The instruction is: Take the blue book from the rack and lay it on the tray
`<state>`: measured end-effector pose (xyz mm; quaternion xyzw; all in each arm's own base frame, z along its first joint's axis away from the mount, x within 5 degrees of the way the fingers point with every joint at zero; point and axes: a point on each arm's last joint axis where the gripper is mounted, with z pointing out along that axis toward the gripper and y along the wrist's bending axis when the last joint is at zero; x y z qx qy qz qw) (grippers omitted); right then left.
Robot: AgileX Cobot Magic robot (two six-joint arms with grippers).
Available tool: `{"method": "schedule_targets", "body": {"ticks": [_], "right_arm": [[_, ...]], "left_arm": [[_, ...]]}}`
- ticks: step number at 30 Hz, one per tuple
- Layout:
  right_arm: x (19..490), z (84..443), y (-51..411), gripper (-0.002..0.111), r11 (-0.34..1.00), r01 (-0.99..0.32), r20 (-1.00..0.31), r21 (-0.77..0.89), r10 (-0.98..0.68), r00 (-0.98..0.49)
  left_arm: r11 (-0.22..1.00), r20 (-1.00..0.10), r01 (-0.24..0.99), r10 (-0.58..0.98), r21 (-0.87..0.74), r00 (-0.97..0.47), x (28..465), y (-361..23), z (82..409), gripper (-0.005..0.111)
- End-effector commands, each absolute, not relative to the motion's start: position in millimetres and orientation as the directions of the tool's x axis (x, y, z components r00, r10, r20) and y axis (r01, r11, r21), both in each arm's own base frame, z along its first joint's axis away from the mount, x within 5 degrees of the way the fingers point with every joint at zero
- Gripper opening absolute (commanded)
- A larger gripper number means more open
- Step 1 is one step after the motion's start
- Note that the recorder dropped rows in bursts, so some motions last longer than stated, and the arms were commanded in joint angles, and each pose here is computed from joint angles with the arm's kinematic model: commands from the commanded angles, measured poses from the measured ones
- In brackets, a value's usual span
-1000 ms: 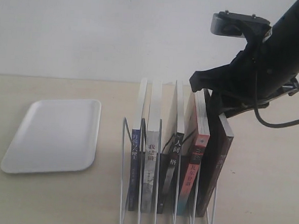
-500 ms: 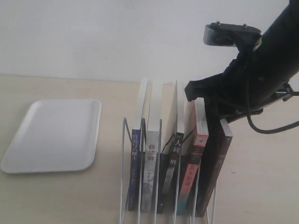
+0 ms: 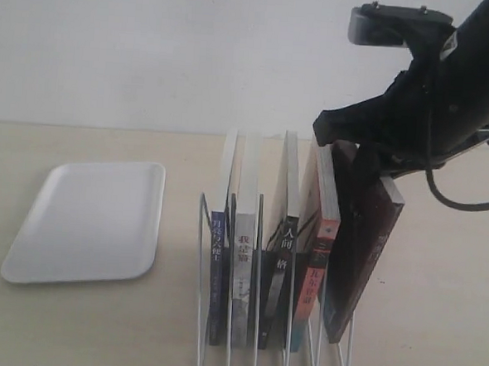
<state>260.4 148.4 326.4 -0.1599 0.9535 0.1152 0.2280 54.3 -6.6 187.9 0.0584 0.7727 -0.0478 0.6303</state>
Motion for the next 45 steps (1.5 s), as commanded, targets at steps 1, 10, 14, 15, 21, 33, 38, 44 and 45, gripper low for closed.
{"method": "schedule_targets", "body": {"ticks": [1,10,14,15,21,33,38,44,45], "right_arm": [[250,355,142,0.000,0.916,-0.374,-0.547,0.147,-0.240,-0.802],[240,390,137,0.000,0.915,-0.369,-0.594,0.163,-0.207,-0.777],[240,390,137,0.000,0.917,-0.360,-0.592,0.170,-0.197,-0.782],[241,389,137,0.000,0.919,-0.356,-0.592,0.171,-0.193,-0.782],[242,378,137,0.000,0.930,-0.324,-0.574,0.177,-0.170,-0.801],[241,353,135,0.000,0.941,-0.294,-0.517,0.166,-0.171,-0.839],[241,354,135,0.000,0.941,-0.293,-0.523,0.169,-0.166,-0.836],[247,333,138,0.000,0.945,-0.283,-0.496,0.165,-0.169,-0.852],[247,327,138,0.000,0.945,-0.283,-0.500,0.166,-0.167,-0.850]], "left_arm": [[0.989,-0.979,0.148,0.031,0.001,-0.201,54,-6,187,0.004],[0.989,-0.979,0.148,0.031,0.001,-0.201,54,-6,187,0.004],[0.989,-0.979,0.148,0.031,0.001,-0.201,54,-6,187,0.004],[0.989,-0.979,0.148,0.031,0.001,-0.201,54,-6,187,0.004],[0.989,-0.979,0.148,0.031,0.001,-0.201,54,-6,187,0.004],[0.989,-0.979,0.148,0.031,0.001,-0.201,54,-6,187,0.004],[0.989,-0.979,0.148,0.031,0.001,-0.201,54,-6,187,0.004],[0.989,-0.979,0.148,0.031,0.001,-0.201,54,-6,187,0.004],[0.989,-0.979,0.148,0.031,0.001,-0.201,54,-6,187,0.004]]}}
